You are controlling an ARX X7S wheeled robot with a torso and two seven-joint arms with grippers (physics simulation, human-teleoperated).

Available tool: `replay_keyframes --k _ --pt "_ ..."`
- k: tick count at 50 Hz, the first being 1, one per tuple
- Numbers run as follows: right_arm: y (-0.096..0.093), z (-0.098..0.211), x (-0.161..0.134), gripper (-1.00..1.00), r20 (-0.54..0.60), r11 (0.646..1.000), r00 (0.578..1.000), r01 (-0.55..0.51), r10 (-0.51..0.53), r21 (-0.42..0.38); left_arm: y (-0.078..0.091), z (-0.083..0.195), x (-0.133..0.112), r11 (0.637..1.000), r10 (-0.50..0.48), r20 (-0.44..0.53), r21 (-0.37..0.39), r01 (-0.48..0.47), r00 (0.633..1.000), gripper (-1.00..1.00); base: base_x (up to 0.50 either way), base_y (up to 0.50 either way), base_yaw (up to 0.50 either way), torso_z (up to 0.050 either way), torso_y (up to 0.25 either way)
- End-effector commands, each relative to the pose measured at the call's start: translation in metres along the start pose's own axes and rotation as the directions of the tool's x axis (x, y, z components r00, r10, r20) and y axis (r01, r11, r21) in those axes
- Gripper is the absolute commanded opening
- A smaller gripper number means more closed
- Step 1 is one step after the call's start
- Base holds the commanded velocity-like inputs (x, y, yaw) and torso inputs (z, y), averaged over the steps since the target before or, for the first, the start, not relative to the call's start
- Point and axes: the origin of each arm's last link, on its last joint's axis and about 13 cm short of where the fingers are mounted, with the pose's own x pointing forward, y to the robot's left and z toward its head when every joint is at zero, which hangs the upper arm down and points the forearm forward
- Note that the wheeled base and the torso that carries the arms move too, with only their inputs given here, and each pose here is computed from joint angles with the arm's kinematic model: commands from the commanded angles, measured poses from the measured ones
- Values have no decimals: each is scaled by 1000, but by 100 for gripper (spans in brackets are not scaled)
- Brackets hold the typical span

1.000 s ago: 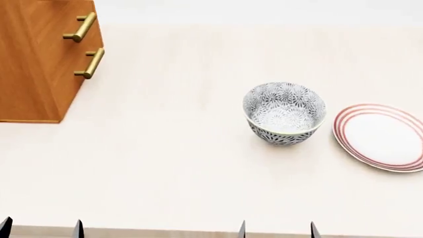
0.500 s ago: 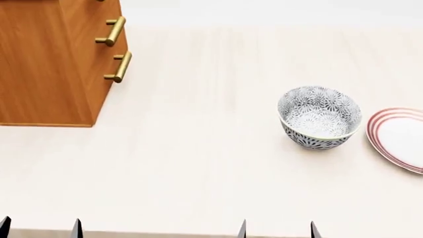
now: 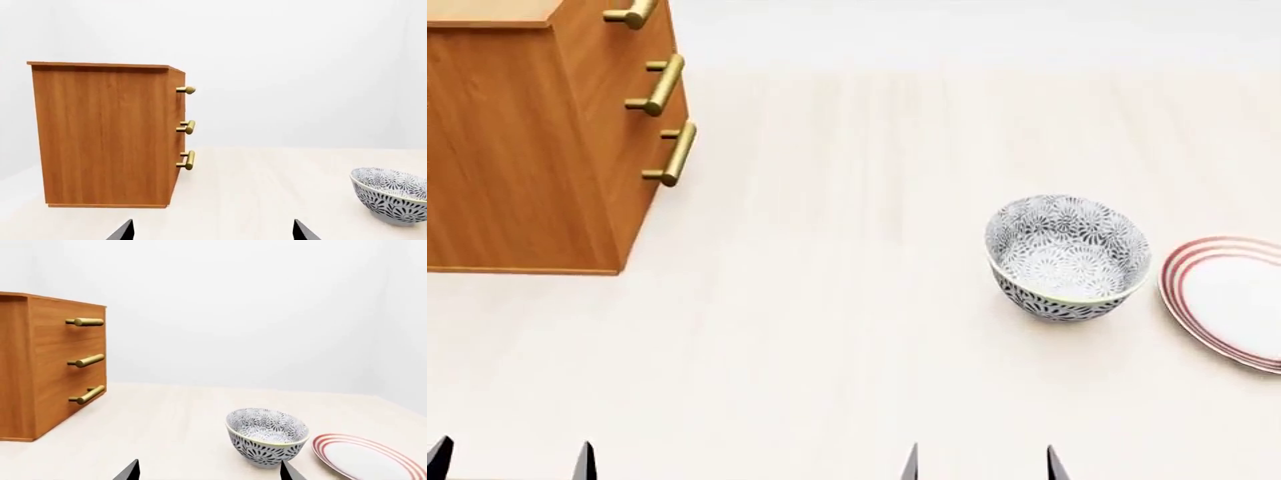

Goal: Put the bowl on top of the cabinet.

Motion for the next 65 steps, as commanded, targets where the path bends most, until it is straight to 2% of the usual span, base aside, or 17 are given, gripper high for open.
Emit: replay_keyframes --k 1,14,18,19,24,27,37,65 --pt "0 0 0 100 -2 1000 1000 -10 10 6 0 0 0 1000 0 -1 -1 0 1000 100 0 0 0 50 0" --pt "1 -1 0 100 -4 1000 1000 -13 13 4 0 -1 1 1000 19 -13 7 -19 1000 100 0 0 0 50 0" --pt "0 0 0 100 4 1000 1000 -14 14 12 -1 -1 1 1000 10 -16 16 -10 1000 100 311 0 0 0 0" --pt "1 -1 0 100 14 1000 1000 8 -8 -17 -1 -2 1 1000 10 -17 19 -10 1000 100 0 0 0 0 0" --pt "1 -1 -1 100 20 1000 1000 3 -2 -22 -1 -3 1 1000 11 -17 20 -10 1000 100 0 0 0 0 0" --pt "1 -1 -1 100 22 999 1000 -5 6 -42 -1 -3 1 1000 12 -17 19 -12 1000 100 500 0 0 0 0" --pt "1 -1 -1 100 20 1000 1000 -13 13 -15 -1 -3 1 1000 11 -18 19 -11 1000 100 500 0 0 0 0" --pt "0 0 -2 100 29 1000 1000 -13 13 -8 -1 -3 1 1000 10 -17 19 -10 1000 100 442 0 0 0 0"
